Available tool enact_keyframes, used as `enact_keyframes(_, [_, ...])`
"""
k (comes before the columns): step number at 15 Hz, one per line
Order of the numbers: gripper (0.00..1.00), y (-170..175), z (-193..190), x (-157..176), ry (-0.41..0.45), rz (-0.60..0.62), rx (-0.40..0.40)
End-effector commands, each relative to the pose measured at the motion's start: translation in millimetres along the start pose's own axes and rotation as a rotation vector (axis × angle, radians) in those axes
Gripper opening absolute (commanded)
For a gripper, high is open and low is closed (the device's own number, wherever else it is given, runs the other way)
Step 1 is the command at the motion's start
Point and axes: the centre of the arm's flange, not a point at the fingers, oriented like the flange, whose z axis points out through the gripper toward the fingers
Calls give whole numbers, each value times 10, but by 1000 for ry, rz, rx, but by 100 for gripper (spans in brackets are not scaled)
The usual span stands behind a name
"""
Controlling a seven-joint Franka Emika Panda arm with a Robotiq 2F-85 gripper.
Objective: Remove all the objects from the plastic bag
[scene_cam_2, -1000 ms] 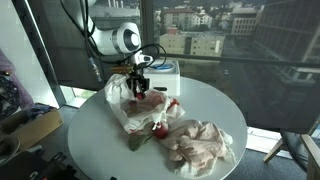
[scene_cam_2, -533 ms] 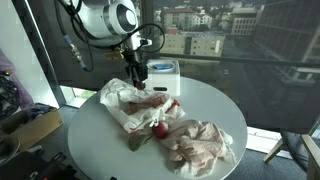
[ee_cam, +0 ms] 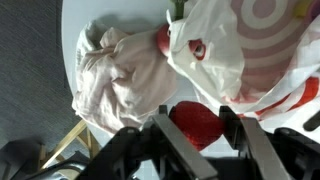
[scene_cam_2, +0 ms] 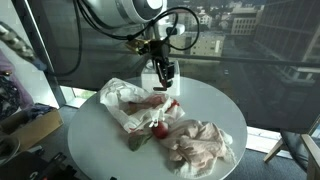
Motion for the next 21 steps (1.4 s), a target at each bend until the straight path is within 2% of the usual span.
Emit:
enact_keyframes(1, [29, 582, 235, 318, 79, 122, 36])
enact_keyframes(4, [29, 918, 579, 577, 90, 186, -4])
enact_keyframes(7, [29, 1088, 983, 673, 31, 177, -50])
enact_keyframes(10, [29, 1167, 1321, 709, -15, 135, -93])
enact_keyframes(15, [29, 1180, 1705, 811, -75, 74, -90])
enact_keyframes(16, [79, 1176, 1735, 825, -81, 62, -75])
enact_keyframes(18, [85, 1153, 1726, 822, -90, 44, -50])
enact_keyframes(20, [99, 1109, 1611, 764, -127, 18, 21])
enact_keyframes(21, [100, 1072, 1455, 674, -128, 6, 41])
